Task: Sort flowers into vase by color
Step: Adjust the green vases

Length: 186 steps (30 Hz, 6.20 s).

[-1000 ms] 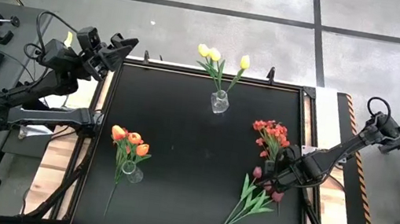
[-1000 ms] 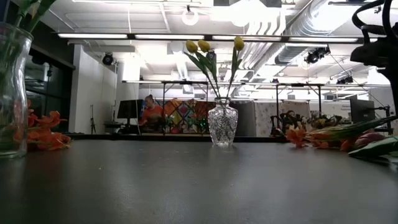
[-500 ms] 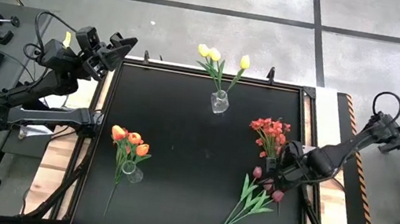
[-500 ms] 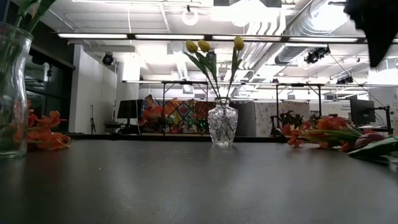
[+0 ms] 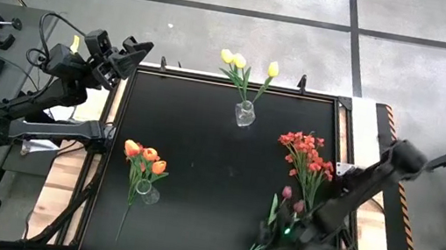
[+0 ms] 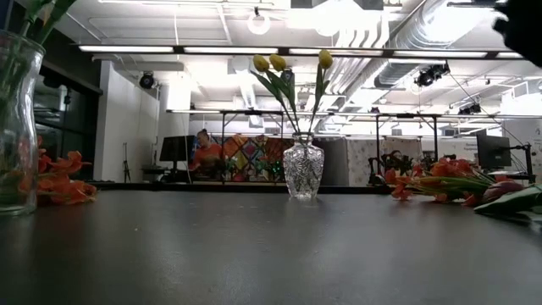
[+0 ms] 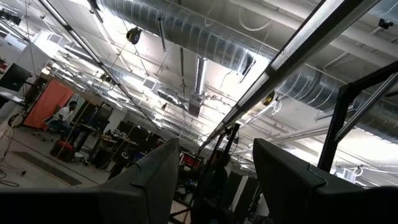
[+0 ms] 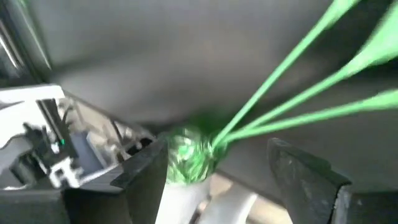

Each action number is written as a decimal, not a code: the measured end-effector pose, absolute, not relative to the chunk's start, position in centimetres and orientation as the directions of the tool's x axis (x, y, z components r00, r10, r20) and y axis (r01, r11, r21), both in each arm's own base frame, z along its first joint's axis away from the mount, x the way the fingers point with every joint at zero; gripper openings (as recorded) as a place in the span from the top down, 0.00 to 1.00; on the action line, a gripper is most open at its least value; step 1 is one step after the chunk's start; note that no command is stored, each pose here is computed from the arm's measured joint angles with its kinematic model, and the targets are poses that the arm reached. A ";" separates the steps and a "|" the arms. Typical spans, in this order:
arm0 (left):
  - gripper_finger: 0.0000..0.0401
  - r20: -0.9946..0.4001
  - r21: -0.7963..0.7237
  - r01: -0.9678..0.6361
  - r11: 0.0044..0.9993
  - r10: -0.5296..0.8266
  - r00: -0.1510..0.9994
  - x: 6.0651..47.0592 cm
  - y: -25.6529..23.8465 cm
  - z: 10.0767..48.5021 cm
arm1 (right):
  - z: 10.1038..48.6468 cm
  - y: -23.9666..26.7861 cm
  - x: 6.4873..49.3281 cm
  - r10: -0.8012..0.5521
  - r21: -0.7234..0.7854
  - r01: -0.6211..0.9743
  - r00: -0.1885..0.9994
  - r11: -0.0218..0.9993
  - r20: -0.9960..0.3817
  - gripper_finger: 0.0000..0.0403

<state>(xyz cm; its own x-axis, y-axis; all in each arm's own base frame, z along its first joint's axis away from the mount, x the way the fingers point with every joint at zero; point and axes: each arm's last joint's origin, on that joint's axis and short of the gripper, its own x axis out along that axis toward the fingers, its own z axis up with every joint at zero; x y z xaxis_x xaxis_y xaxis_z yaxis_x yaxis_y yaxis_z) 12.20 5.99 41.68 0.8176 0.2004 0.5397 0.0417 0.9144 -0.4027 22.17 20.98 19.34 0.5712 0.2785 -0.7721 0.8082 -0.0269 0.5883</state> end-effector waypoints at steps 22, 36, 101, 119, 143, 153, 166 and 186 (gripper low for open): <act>0.52 0.542 -0.463 0.069 0.884 0.221 0.811 12.2 6.1 41.7 | 13.2 25.1 26.0 0.343 0.622 0.773 0.622 -0.124 -0.704 0.35; 0.52 0.542 -0.463 0.067 0.884 0.222 0.810 12.2 6.1 41.7 | 13.0 24.5 26.3 0.331 0.602 0.789 0.605 -0.125 -0.725 0.35; 0.52 0.542 -0.456 0.062 0.888 0.222 0.811 12.2 6.1 41.7 | 14.2 23.3 26.2 0.393 0.525 0.844 0.521 -0.106 -0.758 0.74; 0.52 0.542 -0.456 0.062 0.888 0.222 0.810 12.2 6.1 41.7 | 14.2 22.9 26.5 0.376 0.538 0.837 0.531 -0.097 -0.759 0.95; 0.52 0.544 -0.456 0.061 0.888 0.224 0.809 12.2 6.1 41.7 | 16.8 21.4 25.8 0.262 0.604 0.796 0.589 -0.028 -0.764 1.00; 0.52 0.546 -0.456 0.060 0.888 0.226 0.807 12.2 6.1 41.7 | 21.2 16.9 24.3 0.081 0.612 0.772 0.608 0.175 -0.790 1.00; 0.52 0.555 -0.488 0.045 0.872 0.270 0.787 12.1 6.2 41.8 | 25.4 12.7 27.2 -0.159 0.352 0.701 0.552 0.620 -0.818 1.00; 0.52 0.554 -0.496 0.046 0.867 0.275 0.786 12.1 6.2 41.8 | 21.2 14.1 31.6 -0.456 -0.117 0.665 0.363 0.738 -0.812 1.00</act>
